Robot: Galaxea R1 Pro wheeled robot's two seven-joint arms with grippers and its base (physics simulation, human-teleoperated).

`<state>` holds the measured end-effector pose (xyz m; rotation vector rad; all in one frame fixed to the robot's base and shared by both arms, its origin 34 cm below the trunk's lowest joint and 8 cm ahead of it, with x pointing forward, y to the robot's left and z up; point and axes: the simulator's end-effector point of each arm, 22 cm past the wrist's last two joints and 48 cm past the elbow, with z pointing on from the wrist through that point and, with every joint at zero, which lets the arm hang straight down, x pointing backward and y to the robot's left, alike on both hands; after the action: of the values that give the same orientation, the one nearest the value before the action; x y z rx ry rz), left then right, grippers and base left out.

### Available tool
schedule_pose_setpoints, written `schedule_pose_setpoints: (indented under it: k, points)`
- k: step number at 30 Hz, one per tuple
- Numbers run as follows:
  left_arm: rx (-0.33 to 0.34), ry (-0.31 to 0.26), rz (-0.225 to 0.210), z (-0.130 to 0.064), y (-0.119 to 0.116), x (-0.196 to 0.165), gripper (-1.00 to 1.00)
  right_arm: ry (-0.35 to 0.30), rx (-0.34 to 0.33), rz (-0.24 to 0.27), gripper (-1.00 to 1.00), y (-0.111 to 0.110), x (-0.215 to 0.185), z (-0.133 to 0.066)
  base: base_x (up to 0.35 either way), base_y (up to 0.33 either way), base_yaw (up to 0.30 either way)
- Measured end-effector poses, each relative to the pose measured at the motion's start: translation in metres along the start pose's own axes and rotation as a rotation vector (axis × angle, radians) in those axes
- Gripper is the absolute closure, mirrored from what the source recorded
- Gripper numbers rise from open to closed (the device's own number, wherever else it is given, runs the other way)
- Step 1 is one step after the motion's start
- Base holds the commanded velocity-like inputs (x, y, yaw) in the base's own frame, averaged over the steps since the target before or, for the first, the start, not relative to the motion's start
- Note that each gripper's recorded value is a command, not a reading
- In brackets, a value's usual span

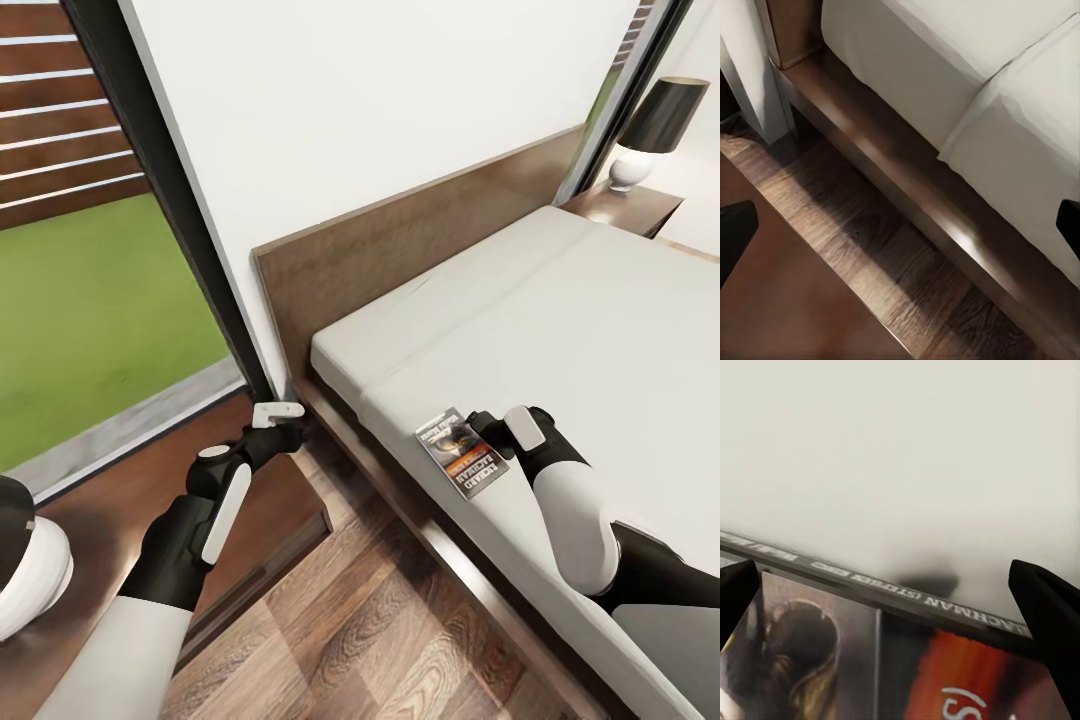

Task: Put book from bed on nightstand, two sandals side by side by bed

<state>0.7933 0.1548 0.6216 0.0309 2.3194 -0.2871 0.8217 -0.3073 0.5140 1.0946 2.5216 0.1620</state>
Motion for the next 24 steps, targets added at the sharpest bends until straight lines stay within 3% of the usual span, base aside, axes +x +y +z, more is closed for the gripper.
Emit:
schedule_pose_setpoints:
  k: [9,13,16,20,24]
  points:
    - [0.000,0.000,0.000,0.000,0.000,0.000,-1.00,-0.009,0.003,0.010,-1.00,0.000,-0.001,0.000,0.000,0.000,0.000]
    - [-0.001,0.001,0.001,0.000,0.000,0.000,-1.00,-0.094,0.018,0.005,-1.00,-0.003,-0.019,0.000,0.000,0.000,0.000]
    - [-0.001,0.001,0.001,0.000,0.000,0.000,-1.00,-0.113,0.020,-0.002,-1.00,-0.002,-0.023,-0.001,0.000,0.000,0.000]
    - [-0.001,0.001,0.001,0.000,0.000,0.001,-1.00,-0.183,0.004,-0.011,-1.00,0.009,-0.049,-0.014,0.000,0.000,0.000]
    - [0.000,0.005,-0.001,0.000,0.000,0.004,-1.00,-0.239,0.033,-0.004,-1.00,0.008,-0.072,-0.027,0.000,0.000,0.000]
